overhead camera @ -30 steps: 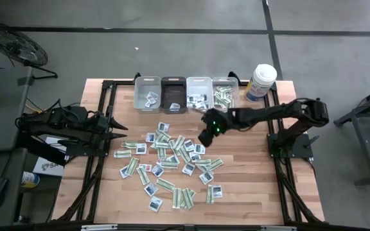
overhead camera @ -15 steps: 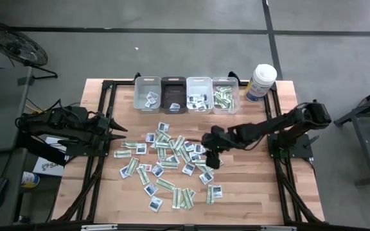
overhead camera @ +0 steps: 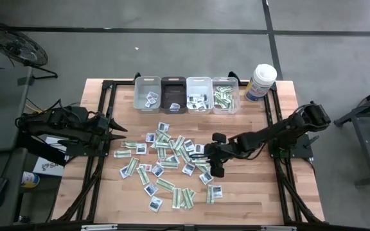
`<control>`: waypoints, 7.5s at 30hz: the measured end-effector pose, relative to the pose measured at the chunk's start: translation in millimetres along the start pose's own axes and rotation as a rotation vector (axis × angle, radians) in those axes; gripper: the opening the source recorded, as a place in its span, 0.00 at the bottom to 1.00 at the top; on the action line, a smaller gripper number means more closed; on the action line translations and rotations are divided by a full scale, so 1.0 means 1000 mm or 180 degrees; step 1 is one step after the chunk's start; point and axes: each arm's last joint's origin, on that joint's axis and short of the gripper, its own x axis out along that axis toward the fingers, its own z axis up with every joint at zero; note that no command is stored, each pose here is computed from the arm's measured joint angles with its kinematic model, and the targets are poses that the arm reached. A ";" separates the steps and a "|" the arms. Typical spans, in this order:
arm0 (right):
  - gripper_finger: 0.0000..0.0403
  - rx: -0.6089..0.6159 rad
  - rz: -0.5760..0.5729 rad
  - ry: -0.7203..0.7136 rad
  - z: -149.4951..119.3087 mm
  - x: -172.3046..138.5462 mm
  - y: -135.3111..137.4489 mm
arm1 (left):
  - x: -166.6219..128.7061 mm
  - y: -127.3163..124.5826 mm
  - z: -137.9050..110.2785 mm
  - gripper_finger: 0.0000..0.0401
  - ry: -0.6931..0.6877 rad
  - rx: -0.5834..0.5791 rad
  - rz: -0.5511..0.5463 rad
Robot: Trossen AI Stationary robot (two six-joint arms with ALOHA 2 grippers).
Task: Pick & Place First Aid Supplies
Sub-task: Put the black towelette pack into the white bin
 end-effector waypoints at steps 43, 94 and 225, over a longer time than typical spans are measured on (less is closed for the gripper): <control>0.36 -0.0578 -0.0420 0.0605 -0.001 0.076 -0.029 | 0.000 0.000 -0.003 0.30 0.0082 -0.0082 0.0041; 0.00 -0.0039 -0.0938 0.0685 -0.011 0.069 -0.030 | 0.000 0.001 -0.004 0.30 0.0126 -0.0152 0.0122; 0.21 0.1213 -0.0233 0.0073 0.113 -0.022 -0.108 | -0.001 0.000 -0.010 0.30 0.0330 -0.0124 0.0032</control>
